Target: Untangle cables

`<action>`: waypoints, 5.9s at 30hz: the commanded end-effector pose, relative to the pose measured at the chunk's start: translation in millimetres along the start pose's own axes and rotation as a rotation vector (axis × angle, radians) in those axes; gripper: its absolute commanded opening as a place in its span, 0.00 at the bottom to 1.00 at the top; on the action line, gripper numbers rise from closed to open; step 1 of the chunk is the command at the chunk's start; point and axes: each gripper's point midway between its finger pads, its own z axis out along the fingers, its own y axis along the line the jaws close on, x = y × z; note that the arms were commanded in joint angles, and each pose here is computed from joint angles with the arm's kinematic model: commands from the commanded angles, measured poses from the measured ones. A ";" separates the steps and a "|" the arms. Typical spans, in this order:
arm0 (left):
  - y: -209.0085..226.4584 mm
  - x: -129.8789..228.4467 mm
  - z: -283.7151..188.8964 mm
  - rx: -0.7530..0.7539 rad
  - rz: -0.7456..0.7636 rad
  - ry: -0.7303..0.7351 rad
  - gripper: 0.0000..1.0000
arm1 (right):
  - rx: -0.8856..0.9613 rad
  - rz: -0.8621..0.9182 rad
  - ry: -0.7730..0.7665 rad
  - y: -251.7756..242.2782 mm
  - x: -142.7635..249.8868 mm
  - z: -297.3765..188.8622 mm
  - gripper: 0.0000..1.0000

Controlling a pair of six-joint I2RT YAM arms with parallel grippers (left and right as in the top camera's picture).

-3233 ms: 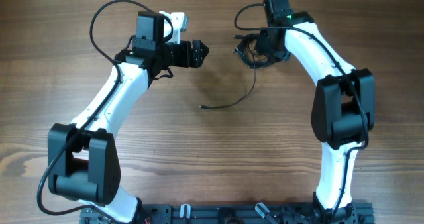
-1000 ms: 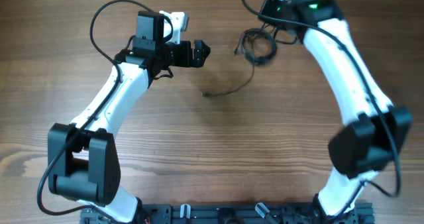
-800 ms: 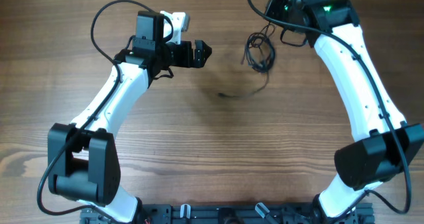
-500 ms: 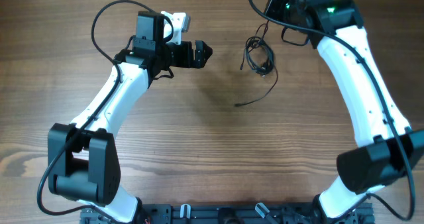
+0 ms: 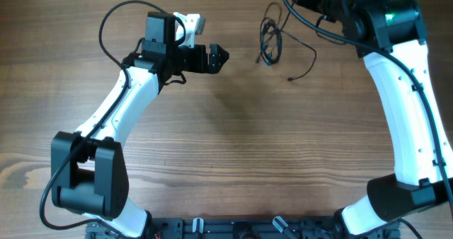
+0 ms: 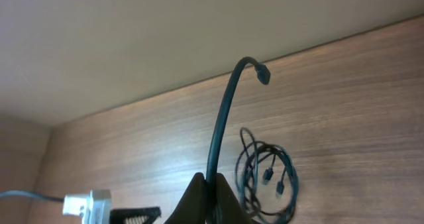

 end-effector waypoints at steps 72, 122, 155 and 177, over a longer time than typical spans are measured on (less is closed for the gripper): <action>-86.9 -7.0 31.0 0.566 0.253 -0.074 0.73 | -0.337 -0.082 0.079 76.9 17.4 -17.6 0.05; -78.8 -11.4 38.1 0.494 0.247 -0.092 0.04 | -0.359 -0.079 0.070 81.4 14.7 -19.0 0.05; -54.9 -65.9 -41.5 0.398 0.166 -0.243 0.04 | 0.072 -0.062 0.265 -10.5 72.8 17.3 0.69; -100.3 -89.5 -124.9 0.338 0.260 -0.387 0.04 | 0.008 -0.169 0.506 -28.7 140.2 123.5 0.80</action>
